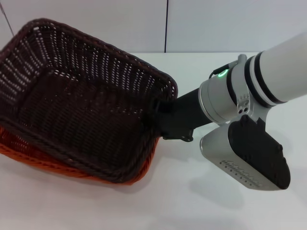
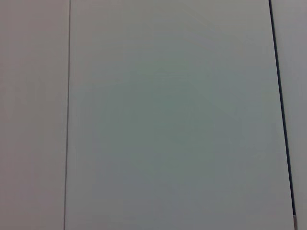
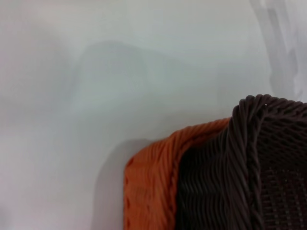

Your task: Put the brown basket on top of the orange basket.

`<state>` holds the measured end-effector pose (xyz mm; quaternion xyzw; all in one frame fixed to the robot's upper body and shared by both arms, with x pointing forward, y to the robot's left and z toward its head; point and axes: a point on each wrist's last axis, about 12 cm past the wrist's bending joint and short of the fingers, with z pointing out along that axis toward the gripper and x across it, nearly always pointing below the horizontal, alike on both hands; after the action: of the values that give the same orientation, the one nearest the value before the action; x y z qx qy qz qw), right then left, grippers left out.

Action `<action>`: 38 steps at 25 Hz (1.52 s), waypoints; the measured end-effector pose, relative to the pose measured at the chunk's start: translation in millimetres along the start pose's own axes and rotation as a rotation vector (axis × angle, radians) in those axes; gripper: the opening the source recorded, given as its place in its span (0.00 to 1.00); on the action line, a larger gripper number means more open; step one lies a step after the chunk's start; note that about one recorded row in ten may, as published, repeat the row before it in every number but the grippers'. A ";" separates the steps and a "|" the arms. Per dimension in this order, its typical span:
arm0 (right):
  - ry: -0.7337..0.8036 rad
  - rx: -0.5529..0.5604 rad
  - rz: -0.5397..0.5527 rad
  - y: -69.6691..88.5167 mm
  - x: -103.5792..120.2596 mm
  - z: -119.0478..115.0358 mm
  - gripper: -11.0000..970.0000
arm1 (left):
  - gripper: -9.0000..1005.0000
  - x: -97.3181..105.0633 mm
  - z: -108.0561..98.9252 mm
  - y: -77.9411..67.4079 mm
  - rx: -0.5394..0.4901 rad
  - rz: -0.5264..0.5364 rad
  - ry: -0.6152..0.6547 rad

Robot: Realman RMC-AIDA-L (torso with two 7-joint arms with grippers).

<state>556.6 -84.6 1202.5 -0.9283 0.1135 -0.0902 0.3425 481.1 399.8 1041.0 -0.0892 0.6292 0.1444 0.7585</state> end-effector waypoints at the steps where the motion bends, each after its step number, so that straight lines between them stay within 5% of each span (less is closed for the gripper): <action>1: 0.002 -0.001 0.007 2.5 0.1 0.2 0.22 | 0.61 0.1 -0.1 0.1 0.000 0.000 0.001; 9: 0.032 0.016 0.024 10.9 1.0 0.8 0.23 | 0.61 2.2 4.8 1.6 -0.020 -0.005 0.028; 23: 0.071 0.009 0.012 23.7 -11.3 -5.6 0.60 | 0.60 0.1 11.7 3.2 -0.035 -0.010 0.024; 38: 0.147 0.226 0.158 37.0 -37.7 -40.2 0.60 | 0.60 2.9 3.0 13.2 -0.055 0.018 0.041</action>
<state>505.2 -126.4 1204.9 -0.8628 0.2002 -0.1427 0.4418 480.0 413.5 1039.4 -0.1071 0.6410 0.1667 0.7415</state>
